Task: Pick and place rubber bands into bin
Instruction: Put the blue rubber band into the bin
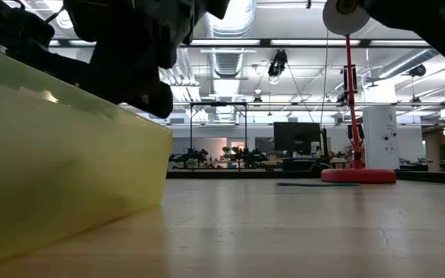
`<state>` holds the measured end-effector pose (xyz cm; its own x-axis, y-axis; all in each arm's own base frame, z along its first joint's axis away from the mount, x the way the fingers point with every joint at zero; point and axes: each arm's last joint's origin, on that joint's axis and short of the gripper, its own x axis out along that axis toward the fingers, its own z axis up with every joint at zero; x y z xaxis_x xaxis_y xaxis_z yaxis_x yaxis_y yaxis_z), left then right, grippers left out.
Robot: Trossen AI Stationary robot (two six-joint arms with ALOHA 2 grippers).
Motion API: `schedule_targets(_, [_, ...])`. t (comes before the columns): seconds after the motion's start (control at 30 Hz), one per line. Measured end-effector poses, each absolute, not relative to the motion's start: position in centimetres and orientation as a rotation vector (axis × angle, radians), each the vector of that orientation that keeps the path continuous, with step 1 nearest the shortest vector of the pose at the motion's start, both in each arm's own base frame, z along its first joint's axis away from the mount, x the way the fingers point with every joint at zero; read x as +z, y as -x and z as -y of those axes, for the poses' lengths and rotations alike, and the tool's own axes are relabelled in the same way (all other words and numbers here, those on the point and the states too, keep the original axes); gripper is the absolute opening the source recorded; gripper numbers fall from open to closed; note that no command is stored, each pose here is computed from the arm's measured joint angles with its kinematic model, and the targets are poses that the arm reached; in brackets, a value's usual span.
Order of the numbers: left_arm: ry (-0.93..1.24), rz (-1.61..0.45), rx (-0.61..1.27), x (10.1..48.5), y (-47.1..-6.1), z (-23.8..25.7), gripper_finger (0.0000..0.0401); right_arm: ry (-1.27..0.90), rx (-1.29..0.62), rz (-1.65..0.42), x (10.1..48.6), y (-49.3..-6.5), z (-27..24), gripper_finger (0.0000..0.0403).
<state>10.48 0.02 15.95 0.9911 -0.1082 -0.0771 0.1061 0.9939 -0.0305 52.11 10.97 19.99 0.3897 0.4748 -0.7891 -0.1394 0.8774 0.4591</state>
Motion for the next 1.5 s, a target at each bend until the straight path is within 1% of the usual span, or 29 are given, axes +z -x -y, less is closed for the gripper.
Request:
schedule_targets(0.1, [0.026,-0.080,-0.108,15.9,-10.5,0.0,0.0026,-0.303,0.401,-1.114,20.1,-51.9,-11.1,0.0041])
schedule_targets(0.23, [0.027,-0.080,-0.107,15.9,-10.5,0.0,0.0026,-0.229,0.390,-1.156,20.5,-51.1,-10.9,0.0095])
schedule_targets(0.33, [0.027,-0.080,-0.108,15.9,-10.5,0.0,0.0026,-0.080,0.365,-1.168,22.1,-50.1,-10.3,0.0136])
schedule_targets(0.47, [0.027,-0.081,-0.108,15.9,-10.5,0.0,0.0026,0.117,0.283,-1.202,25.1,-48.2,-9.3,0.0178])
schedule_targets(0.57, [0.027,-0.080,-0.108,15.9,-10.5,0.0,0.0026,0.156,0.216,-1.255,26.1,-47.3,-7.3,0.0197])
schedule_targets(0.73, [0.027,-0.080,-0.108,15.9,-10.5,0.0,0.0026,0.051,0.105,-1.422,25.3,-46.3,-2.2,0.0205])
schedule_targets(0.93, [0.026,-0.080,-0.108,15.9,-10.5,0.0,0.0026,-0.078,-0.002,-1.663,21.0,-44.3,3.8,0.0205])
schedule_targets(1.03, [0.026,-0.080,-0.108,15.9,-10.5,0.0,0.0026,-0.102,-0.038,-1.719,19.3,-42.6,5.8,0.0205])
schedule_targets(1.17, [0.026,-0.080,-0.107,15.9,-10.5,0.0,0.0026,-0.057,-0.114,-1.643,17.9,-40.2,6.7,0.0206])
schedule_targets(1.3, [0.026,-0.080,-0.108,15.9,-10.5,0.0,0.0026,-0.065,-0.170,-1.491,18.2,-37.2,6.6,0.0206])
schedule_targets(1.4, [0.027,-0.080,-0.108,15.9,-10.5,0.0,0.0026,-0.044,-0.222,-1.459,18.2,-34.7,6.4,0.0206])
schedule_targets(1.5, [0.027,-0.081,-0.108,15.9,-10.5,0.0,0.0026,-0.020,-0.214,-1.448,18.1,-32.8,6.2,0.0206])
